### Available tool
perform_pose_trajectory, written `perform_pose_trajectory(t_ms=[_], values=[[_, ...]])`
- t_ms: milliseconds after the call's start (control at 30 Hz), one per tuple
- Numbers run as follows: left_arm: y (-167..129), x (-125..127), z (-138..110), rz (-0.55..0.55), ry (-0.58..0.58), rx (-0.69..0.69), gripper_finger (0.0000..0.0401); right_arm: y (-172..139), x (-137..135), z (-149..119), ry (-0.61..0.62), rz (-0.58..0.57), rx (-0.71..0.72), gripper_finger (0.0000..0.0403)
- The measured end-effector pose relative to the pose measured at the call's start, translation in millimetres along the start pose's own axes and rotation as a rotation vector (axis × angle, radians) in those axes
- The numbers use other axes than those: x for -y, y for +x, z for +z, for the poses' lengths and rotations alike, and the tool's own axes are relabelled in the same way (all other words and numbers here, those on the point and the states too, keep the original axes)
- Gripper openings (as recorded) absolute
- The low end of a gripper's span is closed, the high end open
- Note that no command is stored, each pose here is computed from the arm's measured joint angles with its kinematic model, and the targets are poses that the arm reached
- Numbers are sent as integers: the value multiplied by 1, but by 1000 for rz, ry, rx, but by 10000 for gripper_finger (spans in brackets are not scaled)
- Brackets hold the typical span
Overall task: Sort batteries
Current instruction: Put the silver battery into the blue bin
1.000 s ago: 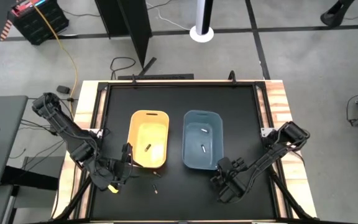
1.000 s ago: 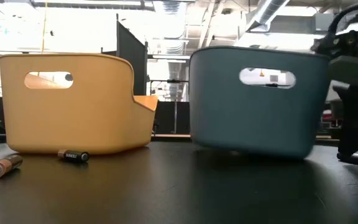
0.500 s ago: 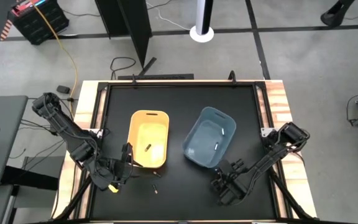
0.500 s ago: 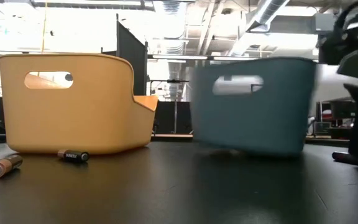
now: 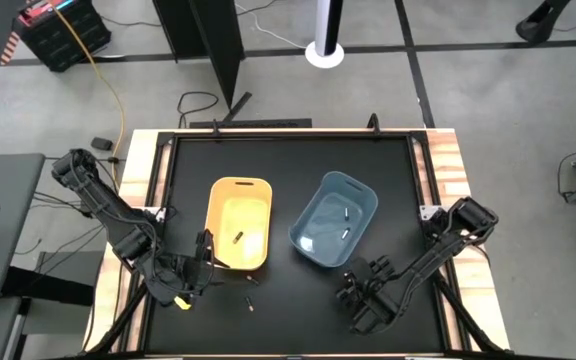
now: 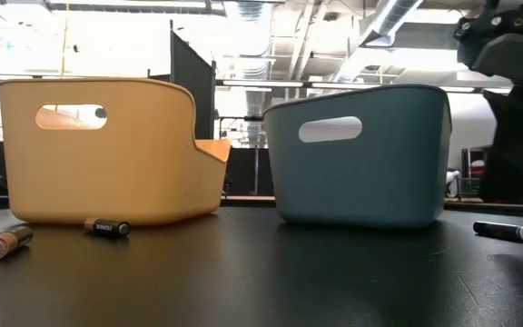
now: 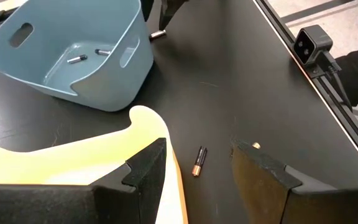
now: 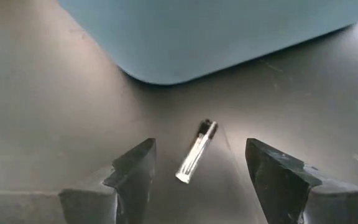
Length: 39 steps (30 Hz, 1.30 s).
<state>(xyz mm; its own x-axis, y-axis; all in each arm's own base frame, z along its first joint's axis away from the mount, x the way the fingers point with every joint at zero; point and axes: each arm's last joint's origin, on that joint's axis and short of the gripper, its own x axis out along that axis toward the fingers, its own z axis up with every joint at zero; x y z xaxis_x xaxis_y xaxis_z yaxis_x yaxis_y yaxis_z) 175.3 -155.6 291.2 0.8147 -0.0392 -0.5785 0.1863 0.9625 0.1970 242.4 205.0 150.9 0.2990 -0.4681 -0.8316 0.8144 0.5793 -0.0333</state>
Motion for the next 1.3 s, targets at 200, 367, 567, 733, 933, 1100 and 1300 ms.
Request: perform_pose_trajectory(t_ms=[200,367,567,733,933,1100,1300], values=[[0,0,0,0,1,-1,173,10,3,-6,12,18,-6,266],[0,0,0,1,3,-4,173,17,2,-9,3,6,-5,266],[0,0,-1,2,4,-6,173,25,-1,-19,-15,-4,2,264],[0,0,-1,2,4,-7,173,24,-1,-19,-16,-7,-4,238],[0,0,-1,2,3,-6,173,23,-4,-22,0,23,-41,157],[0,0,-1,2,3,-6,173,22,-5,-24,14,36,-65,79],[0,0,-1,2,2,-6,173,19,-6,-26,19,39,-66,22]])
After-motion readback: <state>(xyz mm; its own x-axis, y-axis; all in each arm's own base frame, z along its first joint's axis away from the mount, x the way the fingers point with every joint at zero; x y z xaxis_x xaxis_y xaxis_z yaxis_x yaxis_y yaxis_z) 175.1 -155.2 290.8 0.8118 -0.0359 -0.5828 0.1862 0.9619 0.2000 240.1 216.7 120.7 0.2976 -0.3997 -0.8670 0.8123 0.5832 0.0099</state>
